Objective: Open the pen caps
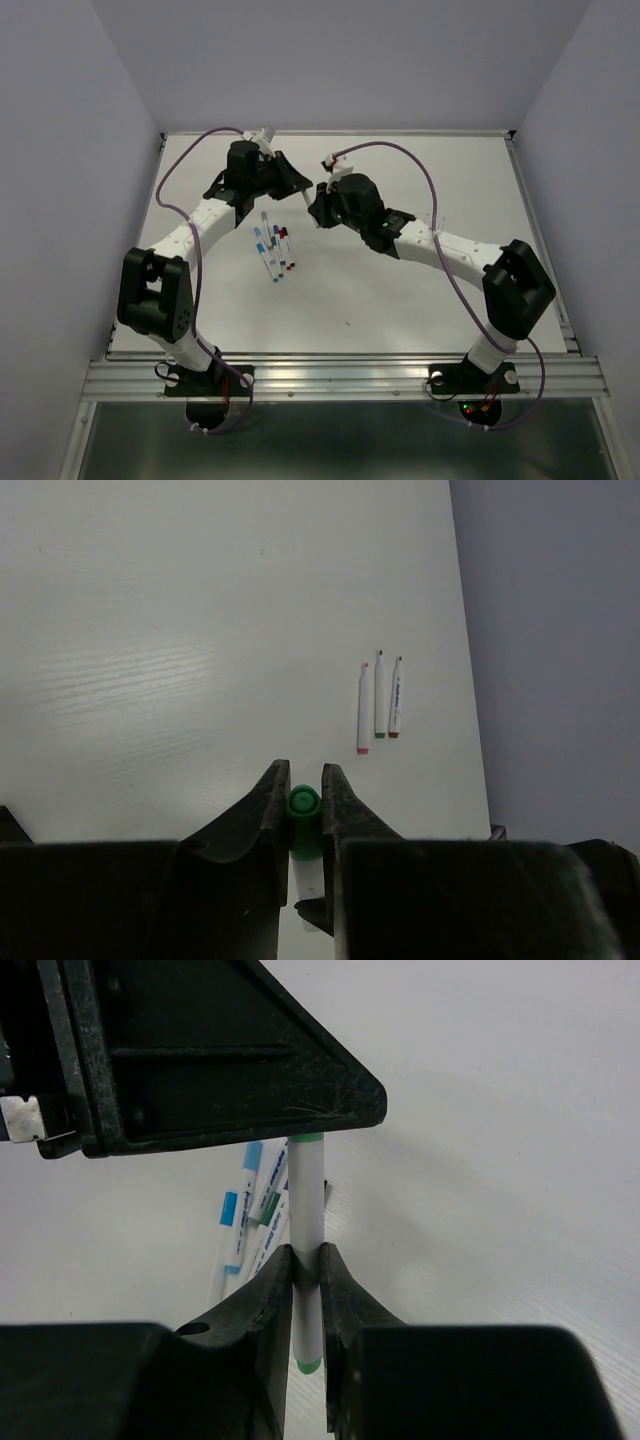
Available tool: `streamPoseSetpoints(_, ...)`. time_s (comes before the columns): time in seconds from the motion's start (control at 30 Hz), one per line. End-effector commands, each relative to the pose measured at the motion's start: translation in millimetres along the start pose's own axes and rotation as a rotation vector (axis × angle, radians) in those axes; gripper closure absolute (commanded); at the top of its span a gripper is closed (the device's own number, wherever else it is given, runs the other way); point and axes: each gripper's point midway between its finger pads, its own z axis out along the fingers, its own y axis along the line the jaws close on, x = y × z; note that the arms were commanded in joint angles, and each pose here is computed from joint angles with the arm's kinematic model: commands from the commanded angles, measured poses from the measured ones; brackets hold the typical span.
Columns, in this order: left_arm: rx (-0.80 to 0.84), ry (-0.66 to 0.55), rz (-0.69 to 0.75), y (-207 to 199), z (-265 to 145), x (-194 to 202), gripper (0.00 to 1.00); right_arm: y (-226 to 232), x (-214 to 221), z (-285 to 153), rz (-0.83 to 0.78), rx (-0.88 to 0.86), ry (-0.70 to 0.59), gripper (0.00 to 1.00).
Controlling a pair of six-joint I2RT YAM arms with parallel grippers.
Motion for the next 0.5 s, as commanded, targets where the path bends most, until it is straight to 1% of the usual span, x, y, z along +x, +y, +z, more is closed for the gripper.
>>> streamPoseSetpoints(0.0, 0.029, -0.113, 0.059, -24, -8, -33, 1.00, 7, -26, -3, 0.009, -0.046, -0.075, 0.99)
streamPoseSetpoints(0.07, -0.010, -0.161, 0.067, -18, -12, -47, 1.00, 12, -6, -8, 0.011, -0.095, -0.027, 0.99)
streamPoseSetpoints(0.1, -0.058, -0.209, 0.067, -6, -15, -62, 1.00, 24, 1, -14, 0.016, -0.169, 0.002, 0.99)
streamPoseSetpoints(0.13, -0.077, -0.225, 0.070, -4, -15, -67, 1.00, 29, 9, -17, 0.020, -0.206, 0.026, 0.99)
streamPoseSetpoints(0.17, -0.105, -0.264, 0.063, 7, -20, -84, 1.00, 31, 25, -19, 0.027, -0.234, 0.067, 0.99)
streamPoseSetpoints(0.2, -0.117, -0.284, 0.060, 13, -23, -94, 1.00, 36, 33, -22, 0.064, -0.264, 0.089, 0.99)
streamPoseSetpoints(0.23, -0.155, -0.333, 0.040, 30, -33, -114, 1.00, 51, 38, -27, 0.074, -0.359, 0.110, 0.99)
streamPoseSetpoints(0.33, -0.185, -0.382, 0.021, 48, -44, -142, 1.00, 73, 55, -36, 0.101, -0.474, 0.140, 0.99)
streamPoseSetpoints(0.37, -0.198, -0.395, 0.022, 50, -48, -151, 1.00, 74, 57, -38, 0.100, -0.485, 0.141, 0.99)
streamPoseSetpoints(0.4, -0.236, -0.418, 0.016, 63, -54, -160, 1.00, 78, 62, -41, 0.093, -0.503, 0.152, 0.99)
streamPoseSetpoints(0.47, -0.254, -0.441, 0.021, 64, -60, -170, 1.00, 80, 61, -45, 0.091, -0.520, 0.147, 0.99)
